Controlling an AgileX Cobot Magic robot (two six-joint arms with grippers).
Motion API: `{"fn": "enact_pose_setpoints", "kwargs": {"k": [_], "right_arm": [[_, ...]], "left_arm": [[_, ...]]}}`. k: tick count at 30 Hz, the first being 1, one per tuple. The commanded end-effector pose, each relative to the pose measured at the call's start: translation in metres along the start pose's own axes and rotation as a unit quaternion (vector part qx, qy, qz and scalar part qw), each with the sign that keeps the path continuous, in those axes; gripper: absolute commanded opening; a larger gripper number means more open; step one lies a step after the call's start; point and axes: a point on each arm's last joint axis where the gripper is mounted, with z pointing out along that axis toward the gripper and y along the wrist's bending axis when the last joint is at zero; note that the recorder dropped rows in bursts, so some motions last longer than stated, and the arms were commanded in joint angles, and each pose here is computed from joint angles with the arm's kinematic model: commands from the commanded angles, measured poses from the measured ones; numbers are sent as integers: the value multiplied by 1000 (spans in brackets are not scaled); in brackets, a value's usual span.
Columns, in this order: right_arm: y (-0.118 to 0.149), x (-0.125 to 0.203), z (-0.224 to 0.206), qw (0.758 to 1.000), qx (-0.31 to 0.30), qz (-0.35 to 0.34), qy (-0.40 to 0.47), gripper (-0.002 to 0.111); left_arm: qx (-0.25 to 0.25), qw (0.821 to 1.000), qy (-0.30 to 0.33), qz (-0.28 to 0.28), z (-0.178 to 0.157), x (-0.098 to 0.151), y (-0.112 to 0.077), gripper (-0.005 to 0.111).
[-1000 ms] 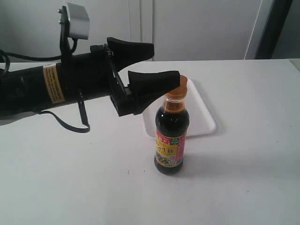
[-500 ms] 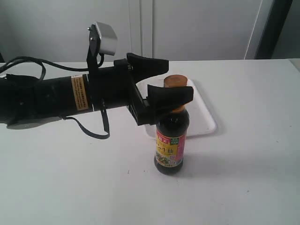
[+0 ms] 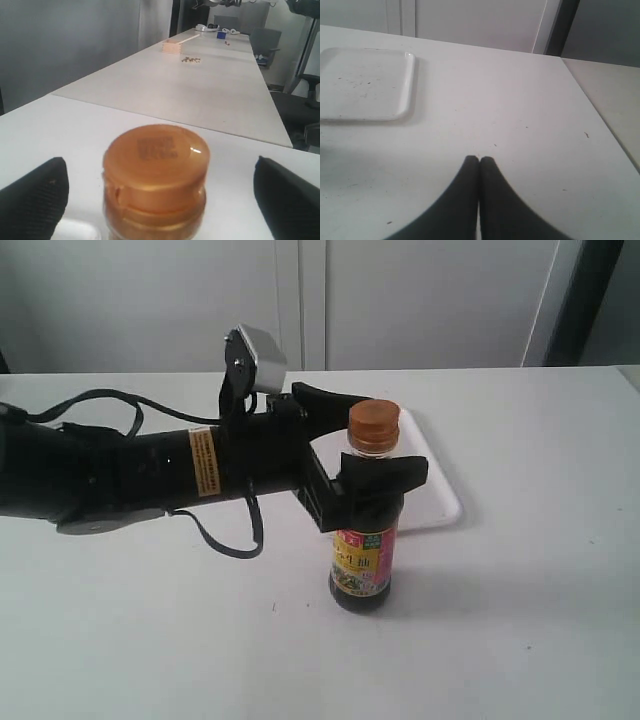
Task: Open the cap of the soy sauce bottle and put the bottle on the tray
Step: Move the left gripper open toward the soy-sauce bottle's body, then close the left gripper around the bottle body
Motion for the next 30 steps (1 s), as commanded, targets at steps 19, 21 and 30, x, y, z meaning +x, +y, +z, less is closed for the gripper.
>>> {"fn": "enact_pose_setpoints", "kwargs": {"k": [19, 21, 30], "right_arm": [[0, 0, 0, 1000, 1, 0, -6, 0], [0, 0, 0, 1000, 1, 0, -6, 0], [0, 0, 0, 1000, 1, 0, -6, 0]], "left_arm": [[18, 999, 40, -17, 14, 36, 9, 105], [18, 999, 40, -16, 14, 36, 9, 105], [27, 999, 43, -1, 17, 37, 5, 105]]}}
